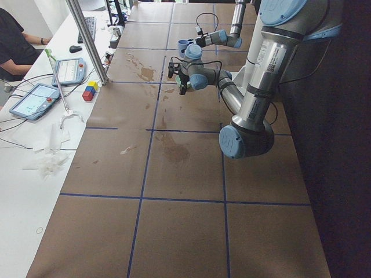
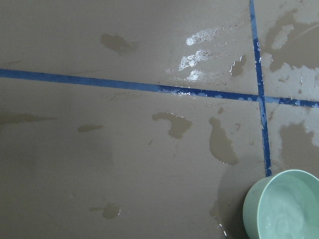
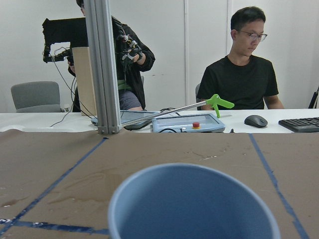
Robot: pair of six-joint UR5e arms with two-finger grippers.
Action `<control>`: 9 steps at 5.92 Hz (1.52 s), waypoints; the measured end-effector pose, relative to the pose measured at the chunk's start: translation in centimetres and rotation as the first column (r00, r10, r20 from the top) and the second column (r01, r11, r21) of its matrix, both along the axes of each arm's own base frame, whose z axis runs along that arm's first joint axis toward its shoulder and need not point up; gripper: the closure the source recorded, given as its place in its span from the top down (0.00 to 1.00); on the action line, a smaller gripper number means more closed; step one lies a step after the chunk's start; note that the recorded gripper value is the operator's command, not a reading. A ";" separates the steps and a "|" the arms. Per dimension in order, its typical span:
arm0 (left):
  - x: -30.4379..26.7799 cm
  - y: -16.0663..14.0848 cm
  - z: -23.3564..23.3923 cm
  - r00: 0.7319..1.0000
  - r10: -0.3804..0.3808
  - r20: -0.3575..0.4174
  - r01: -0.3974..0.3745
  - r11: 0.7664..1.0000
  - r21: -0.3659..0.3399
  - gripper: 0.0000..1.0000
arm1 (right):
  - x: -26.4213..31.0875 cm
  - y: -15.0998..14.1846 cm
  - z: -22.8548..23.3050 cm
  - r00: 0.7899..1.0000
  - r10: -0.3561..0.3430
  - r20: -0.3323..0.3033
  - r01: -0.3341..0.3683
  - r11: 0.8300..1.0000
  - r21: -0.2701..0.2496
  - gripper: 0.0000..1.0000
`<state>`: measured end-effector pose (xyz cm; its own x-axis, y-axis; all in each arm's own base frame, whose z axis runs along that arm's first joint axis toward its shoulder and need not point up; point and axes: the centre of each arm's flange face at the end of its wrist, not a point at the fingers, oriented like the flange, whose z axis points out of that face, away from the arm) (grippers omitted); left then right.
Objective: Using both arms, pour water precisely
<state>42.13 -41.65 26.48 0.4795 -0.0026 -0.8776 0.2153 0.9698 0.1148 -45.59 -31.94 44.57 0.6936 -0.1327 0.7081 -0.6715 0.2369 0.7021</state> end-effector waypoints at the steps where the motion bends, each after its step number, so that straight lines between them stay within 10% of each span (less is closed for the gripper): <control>1: 0.0 0.0 0.0 1.000 0.000 0.000 0.000 1.000 0.000 1.00 | 3.2 -0.3 2.8 0.999 0.016 -0.032 -0.016 1.000 -0.007 0.01; 6: -0.1 0.0 -0.1 1.000 -0.001 -0.002 0.001 1.000 0.002 1.00 | 16.3 0.7 13.9 0.991 0.021 -0.131 -0.028 0.998 -0.054 0.00; 9: -0.1 0.0 -0.1 1.000 -0.001 -0.002 0.001 1.000 0.002 1.00 | 18.9 1.6 19.3 0.996 -0.012 -0.088 0.003 0.995 -0.096 0.00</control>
<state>42.04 -41.61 26.34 0.4775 -0.0011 -0.8786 0.2169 0.9692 0.1167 -26.72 -30.37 63.87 0.7533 -0.0729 0.6536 -0.6058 0.3101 0.7327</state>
